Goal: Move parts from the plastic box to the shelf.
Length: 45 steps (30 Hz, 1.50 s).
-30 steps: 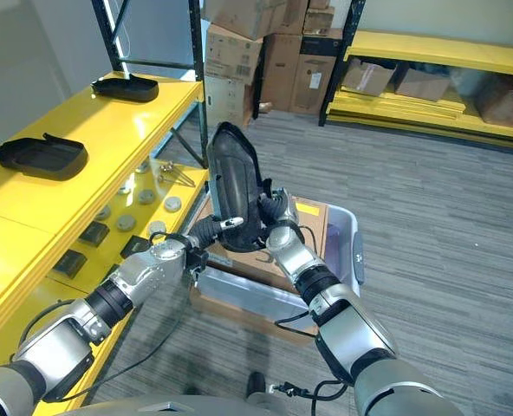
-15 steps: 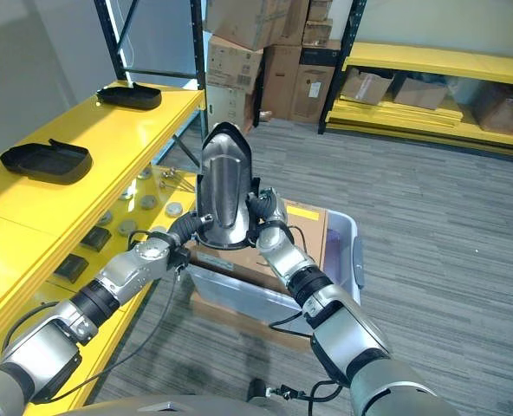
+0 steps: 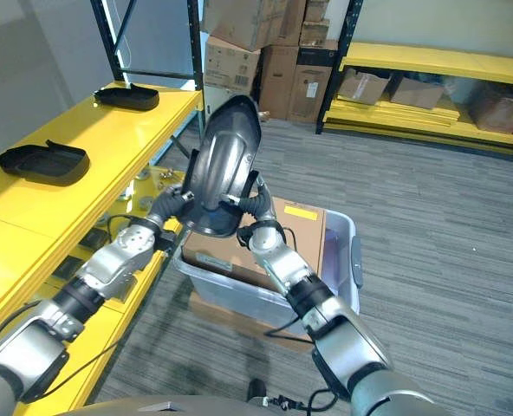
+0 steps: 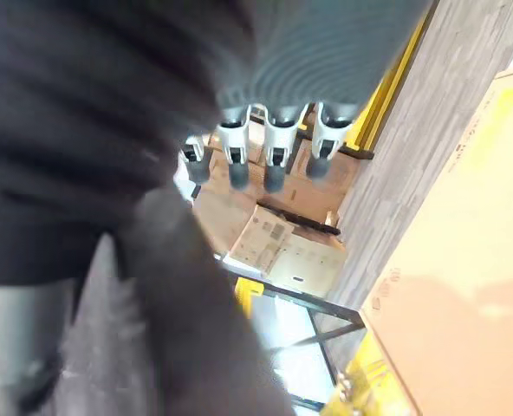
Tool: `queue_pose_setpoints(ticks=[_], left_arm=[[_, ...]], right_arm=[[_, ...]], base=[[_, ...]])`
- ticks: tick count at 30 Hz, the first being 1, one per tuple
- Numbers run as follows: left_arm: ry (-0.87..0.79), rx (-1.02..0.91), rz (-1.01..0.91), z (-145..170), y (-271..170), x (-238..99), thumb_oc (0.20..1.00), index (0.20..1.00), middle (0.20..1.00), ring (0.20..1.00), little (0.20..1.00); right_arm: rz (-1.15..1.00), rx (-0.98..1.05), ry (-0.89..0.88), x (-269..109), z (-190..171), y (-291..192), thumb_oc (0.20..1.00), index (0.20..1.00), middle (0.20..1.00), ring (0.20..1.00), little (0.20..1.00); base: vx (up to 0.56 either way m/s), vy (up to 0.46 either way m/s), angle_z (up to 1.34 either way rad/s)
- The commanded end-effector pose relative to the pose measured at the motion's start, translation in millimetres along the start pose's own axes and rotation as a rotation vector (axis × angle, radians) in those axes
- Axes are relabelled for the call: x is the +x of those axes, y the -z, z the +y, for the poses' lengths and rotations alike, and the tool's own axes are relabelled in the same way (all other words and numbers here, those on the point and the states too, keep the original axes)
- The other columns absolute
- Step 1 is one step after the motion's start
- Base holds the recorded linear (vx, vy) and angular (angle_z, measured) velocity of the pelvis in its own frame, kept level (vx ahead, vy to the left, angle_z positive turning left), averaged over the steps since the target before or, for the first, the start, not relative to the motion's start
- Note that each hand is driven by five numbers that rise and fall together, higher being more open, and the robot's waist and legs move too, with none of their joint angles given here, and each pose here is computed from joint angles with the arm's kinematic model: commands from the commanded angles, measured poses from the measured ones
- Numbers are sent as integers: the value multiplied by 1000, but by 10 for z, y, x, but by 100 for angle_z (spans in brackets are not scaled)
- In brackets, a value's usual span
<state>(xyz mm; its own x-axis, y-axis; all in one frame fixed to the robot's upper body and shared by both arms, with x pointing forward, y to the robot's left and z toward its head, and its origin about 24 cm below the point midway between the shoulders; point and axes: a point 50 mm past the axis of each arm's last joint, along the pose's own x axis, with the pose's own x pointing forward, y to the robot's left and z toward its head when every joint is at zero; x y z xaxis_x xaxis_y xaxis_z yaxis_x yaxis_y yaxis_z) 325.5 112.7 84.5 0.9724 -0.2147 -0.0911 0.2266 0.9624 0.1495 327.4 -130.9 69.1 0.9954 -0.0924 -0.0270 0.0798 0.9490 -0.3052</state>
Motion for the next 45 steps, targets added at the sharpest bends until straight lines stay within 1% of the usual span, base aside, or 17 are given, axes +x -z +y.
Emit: queue_pose_setpoints(ticks=[1,2,6,7,8,10,11,12,16,19,22,26,29,38,40,42,45], left_arm=[[-122,-55,-332,326,-610,40,200,200,200,200,200],[-175,-43,-349,537,-560,-91,200,200,200,200,200],[-311,-7,-360,995,-395,-462,200,200,200,200,200],[-326,-7,-357,1040,-372,-509,200,200,200,200,200],[-392,16,-349,1232,-306,-708,200,200,200,200,200],[-437,26,-344,1317,-266,-813,200,200,200,200,200],[-481,14,-341,1406,-217,-944,200,200,200,200,200],[-486,14,-341,1411,-212,-959,200,200,200,200,200],[-576,-15,-378,1512,-168,-1199,200,200,200,200,200],[-606,-21,-421,1545,-217,-1306,200,200,200,200,200],[-621,-4,-542,1556,-401,-1445,200,200,200,200,200],[-497,-9,-726,1430,-657,-1491,200,200,200,200,200],[-467,0,-827,1331,-818,-1506,200,200,200,200,200],[-504,-9,-760,1325,-798,-1516,200,200,200,200,200],[-498,-24,-734,1324,-749,-1499,200,200,200,200,200],[-416,-88,-721,1276,-670,-1451,200,200,200,200,200],[-421,-117,-687,1251,-563,-1427,200,200,200,200,200]], right_arm=[[94,-171,157,25,-597,375,1000,1000,1000,1000,1000],[130,-199,186,-133,-780,578,1000,1000,1000,1000,1000],[241,-267,209,-511,-1120,957,1000,1000,1000,1000,1000],[259,-276,205,-556,-1143,997,1000,1000,1000,1000,1000],[359,-286,188,-766,-1214,1212,1000,1000,1000,1000,1000],[430,-303,161,-899,-1241,1358,1000,1000,1000,1000,1000],[503,-311,131,-1098,-1254,1539,1000,1000,1000,1000,1000],[509,-310,128,-1115,-1252,1552,1000,1000,1000,1000,1000],[668,-292,64,-1516,-1108,1875,1000,1000,1000,1000,1000],[762,-260,41,-1710,-967,2032,1000,1000,1000,1000,1000],[852,-290,-18,-1964,-757,2216,1000,1000,1000,1000,1000],[956,-282,-6,-2290,-613,2398,1000,1000,1000,1000,1000],[967,-324,-57,-2330,-569,2438,1000,1000,1000,1000,1000],[983,-470,-182,-2232,-546,2527,1000,1000,1000,1000,1000],[999,-466,-162,-2244,-561,2540,1000,1000,1000,1000,1000],[1054,-414,-88,-2347,-592,2574,1000,1000,1000,1000,1000],[1087,-412,-85,-2448,-584,2605,1000,1000,1000,1000,1000]], base=[[0,0,0],[0,0,0],[-10,29,2],[-36,27,-12],[-31,21,-8],[-34,20,-5],[0,0,0],[-32,21,0],[-6,8,1],[-16,17,3],[-19,4,7],[-24,-38,103],[-64,-60,161],[-41,-30,90],[-29,86,92],[-24,149,90],[84,169,223]])
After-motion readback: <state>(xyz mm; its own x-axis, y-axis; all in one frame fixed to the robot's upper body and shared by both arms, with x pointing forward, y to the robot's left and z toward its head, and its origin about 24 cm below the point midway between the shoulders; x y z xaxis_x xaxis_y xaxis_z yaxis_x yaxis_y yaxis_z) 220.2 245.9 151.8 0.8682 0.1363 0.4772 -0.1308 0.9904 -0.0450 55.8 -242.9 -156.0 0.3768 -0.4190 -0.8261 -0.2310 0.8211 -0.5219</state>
